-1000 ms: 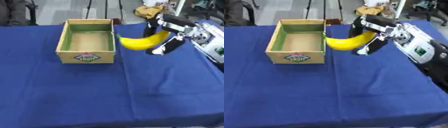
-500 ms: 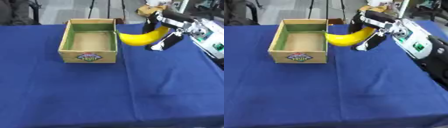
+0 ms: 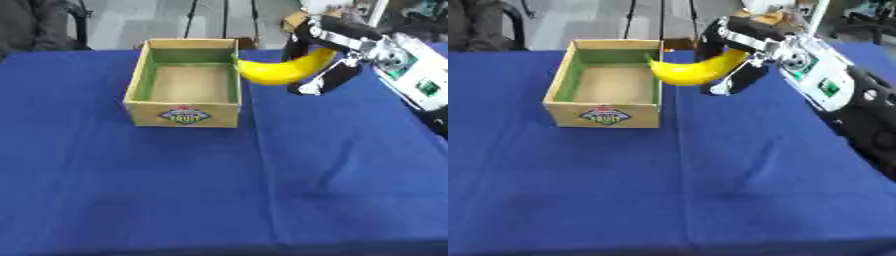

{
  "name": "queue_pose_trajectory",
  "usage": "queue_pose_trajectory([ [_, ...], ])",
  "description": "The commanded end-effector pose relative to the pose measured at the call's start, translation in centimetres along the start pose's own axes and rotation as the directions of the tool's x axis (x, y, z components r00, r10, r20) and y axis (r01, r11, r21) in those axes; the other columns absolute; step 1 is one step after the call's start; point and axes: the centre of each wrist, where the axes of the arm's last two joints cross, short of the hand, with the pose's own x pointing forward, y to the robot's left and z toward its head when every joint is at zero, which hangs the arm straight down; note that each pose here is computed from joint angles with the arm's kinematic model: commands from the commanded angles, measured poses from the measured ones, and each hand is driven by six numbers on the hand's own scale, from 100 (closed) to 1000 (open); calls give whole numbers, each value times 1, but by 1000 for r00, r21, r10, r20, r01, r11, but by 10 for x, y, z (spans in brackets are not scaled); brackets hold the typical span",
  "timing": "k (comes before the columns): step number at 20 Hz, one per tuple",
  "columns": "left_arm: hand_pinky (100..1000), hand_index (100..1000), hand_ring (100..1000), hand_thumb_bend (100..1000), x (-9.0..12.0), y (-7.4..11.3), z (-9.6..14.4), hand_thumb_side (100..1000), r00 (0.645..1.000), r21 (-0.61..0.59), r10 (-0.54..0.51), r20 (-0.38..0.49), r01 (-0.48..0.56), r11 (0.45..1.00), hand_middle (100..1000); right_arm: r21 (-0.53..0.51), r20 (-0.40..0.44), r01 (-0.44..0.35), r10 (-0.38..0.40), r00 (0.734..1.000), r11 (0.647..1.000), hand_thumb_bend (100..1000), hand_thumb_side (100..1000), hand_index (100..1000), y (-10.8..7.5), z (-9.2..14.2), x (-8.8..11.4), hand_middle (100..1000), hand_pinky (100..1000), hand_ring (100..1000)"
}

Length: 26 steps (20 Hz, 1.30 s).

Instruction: Pick up objects on the table and place them in the box.

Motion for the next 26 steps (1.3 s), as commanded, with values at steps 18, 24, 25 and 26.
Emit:
queue_pose_trajectory([
  [18,789,902,833,1000,17,-19,-17,715,997,-80,42,68,-37,996,820,-91,-97,-32,23,995,995,479,100,619,-20,-2,-27,483,578,480],
  [24,789,902,833,1000,19,-26,-20,716,995,-102,64,77,-56,993,820,-101,-119,-25,13,993,995,477,100,619,-18,-3,-35,482,579,478],
  [25,789,902,833,1000,19,-28,-21,716,995,-107,68,78,-60,992,820,-102,-123,-25,12,992,994,477,100,618,-17,-3,-36,482,579,478],
  [26,789,902,833,1000,19,-29,-21,716,994,-111,72,79,-63,992,820,-103,-126,-25,12,992,994,477,100,618,-17,-3,-37,482,579,478],
])
